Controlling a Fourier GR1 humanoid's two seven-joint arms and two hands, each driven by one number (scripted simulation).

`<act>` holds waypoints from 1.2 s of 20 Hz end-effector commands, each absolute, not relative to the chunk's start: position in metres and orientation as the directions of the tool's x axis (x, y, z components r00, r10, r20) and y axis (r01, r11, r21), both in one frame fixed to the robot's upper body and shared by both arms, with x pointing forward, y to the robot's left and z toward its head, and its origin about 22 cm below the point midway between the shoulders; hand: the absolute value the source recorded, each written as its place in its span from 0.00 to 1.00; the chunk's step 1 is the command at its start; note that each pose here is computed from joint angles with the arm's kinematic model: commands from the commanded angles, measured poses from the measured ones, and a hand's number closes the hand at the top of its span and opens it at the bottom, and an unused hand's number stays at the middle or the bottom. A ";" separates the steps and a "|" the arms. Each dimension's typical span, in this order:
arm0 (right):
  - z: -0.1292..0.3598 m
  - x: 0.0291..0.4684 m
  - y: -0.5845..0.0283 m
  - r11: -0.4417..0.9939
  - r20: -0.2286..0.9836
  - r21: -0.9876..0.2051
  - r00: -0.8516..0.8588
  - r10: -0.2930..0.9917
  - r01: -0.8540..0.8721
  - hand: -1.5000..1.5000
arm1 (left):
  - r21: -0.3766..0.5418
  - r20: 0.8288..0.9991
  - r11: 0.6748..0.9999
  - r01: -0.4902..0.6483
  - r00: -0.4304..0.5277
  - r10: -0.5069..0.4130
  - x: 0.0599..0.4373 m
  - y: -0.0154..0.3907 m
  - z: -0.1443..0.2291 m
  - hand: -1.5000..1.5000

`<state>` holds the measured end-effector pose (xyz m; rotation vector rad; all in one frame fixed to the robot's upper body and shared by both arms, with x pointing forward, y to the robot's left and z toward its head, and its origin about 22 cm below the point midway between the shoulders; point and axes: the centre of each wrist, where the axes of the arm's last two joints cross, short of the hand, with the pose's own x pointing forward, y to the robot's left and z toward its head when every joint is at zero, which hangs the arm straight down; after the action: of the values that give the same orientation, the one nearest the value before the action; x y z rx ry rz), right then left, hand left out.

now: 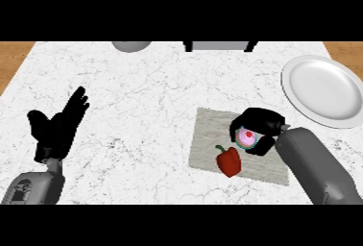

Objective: Pick the cupcake from the placemat and place it in the plate

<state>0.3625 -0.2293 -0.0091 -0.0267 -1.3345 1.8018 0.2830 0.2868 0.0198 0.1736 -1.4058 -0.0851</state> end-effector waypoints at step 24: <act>0.062 0.319 -0.252 0.413 0.329 -0.872 -0.311 0.892 0.264 1.00 | 0.180 0.969 0.982 -0.064 0.182 -0.166 0.271 0.300 0.021 0.50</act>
<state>0.3295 -0.2309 0.0449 -0.8030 -1.7341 1.0755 0.2770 0.2907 0.0177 0.1990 -1.3970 -0.0591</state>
